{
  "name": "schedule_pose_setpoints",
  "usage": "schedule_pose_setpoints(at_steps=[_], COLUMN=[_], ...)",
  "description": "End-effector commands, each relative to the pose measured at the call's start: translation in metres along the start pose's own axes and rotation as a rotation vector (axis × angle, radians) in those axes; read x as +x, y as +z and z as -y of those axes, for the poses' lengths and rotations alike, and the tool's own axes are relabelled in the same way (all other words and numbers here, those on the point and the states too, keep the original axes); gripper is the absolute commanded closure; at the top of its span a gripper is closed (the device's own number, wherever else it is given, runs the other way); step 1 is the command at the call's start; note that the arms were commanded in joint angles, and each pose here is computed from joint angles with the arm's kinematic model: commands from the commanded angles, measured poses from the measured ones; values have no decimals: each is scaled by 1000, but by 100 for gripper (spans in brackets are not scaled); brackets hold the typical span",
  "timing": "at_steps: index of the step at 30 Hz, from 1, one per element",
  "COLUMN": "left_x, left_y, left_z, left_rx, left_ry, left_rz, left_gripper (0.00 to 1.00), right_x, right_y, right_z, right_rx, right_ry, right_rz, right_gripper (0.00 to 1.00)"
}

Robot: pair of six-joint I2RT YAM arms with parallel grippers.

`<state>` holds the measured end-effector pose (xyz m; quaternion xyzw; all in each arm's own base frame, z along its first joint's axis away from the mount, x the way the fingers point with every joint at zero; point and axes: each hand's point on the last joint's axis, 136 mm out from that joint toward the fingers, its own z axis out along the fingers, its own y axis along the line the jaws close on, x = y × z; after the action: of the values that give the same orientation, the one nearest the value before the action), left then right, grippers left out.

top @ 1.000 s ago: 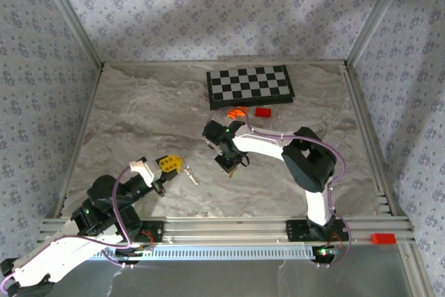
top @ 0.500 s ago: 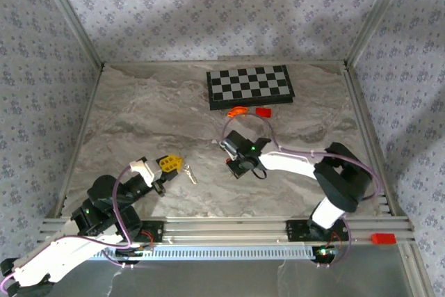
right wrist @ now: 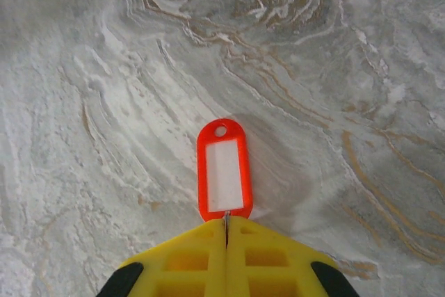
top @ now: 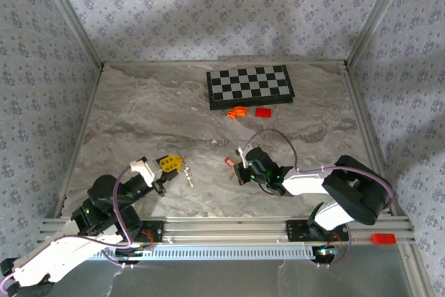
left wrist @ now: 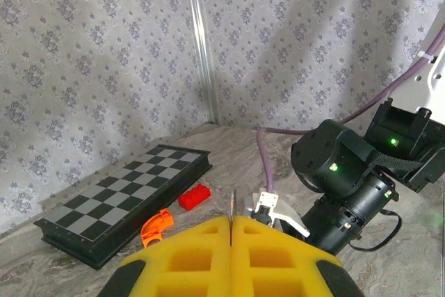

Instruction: Put the keys on the keyring

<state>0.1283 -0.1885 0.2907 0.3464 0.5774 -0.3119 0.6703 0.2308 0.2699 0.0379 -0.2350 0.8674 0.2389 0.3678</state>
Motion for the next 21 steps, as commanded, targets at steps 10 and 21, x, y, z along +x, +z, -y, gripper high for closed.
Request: schedule_pose_setpoints(at_steps=[10, 21], left_x=[-18, -14], left_y=[0, 0], left_z=[0, -2], left_rx=[6, -10], left_ry=[-3, -16], left_rz=[39, 21], left_gripper=[100, 100], right_x=[-19, -39], right_y=[-17, -41], right_z=[4, 11], right_rx=[55, 178], right_ry=[8, -49], right_rz=[-37, -462], right_gripper=[74, 72])
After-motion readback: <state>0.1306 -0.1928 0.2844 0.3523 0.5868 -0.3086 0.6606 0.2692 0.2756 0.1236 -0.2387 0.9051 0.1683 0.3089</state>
